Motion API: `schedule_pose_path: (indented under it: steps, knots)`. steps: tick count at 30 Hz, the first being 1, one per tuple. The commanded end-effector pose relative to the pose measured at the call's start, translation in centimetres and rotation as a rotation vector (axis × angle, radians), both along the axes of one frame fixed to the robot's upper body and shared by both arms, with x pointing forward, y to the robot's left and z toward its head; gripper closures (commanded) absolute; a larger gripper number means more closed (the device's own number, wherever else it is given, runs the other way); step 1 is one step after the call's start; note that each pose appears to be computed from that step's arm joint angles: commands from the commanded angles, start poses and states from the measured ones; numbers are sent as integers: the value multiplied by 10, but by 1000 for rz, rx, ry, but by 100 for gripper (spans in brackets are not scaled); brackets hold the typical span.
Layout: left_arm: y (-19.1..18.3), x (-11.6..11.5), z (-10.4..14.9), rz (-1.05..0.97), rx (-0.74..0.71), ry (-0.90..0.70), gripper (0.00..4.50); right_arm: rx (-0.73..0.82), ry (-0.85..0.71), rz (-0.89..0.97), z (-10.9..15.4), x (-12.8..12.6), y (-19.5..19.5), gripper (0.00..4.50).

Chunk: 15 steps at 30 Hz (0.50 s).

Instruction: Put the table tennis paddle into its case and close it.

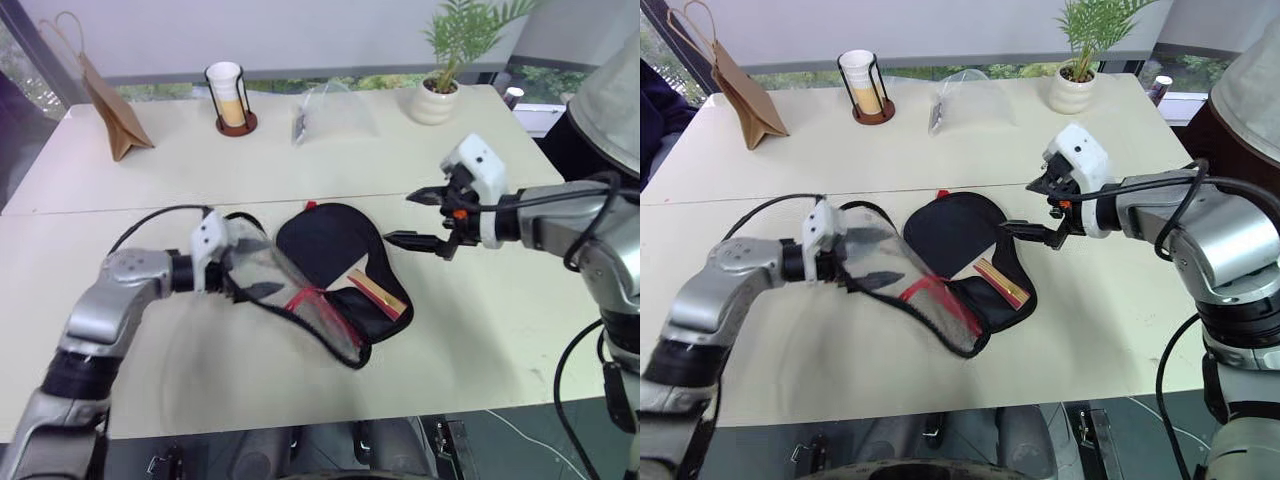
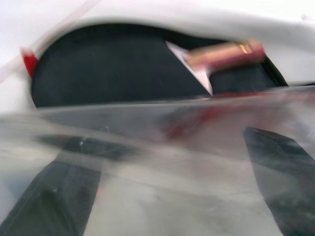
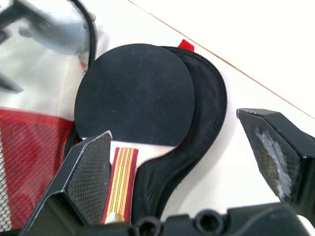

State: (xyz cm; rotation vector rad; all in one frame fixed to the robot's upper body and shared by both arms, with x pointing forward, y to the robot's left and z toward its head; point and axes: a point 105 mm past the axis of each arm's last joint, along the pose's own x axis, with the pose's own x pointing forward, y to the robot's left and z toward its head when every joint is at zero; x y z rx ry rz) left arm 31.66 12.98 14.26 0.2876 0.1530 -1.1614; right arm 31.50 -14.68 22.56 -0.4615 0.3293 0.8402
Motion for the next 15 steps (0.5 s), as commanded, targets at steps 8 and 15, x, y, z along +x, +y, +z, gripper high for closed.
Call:
schedule_pose_path:
  steps: [8, 15]
  knots:
    - [-67, 61, -21, -20, 72, -73, 0, -6, -115, -74, 31, -8, -16, 6]
    - [-74, 55, -30, -119, 133, -68, 0, -24, -102, -101, 26, -12, -24, 6]
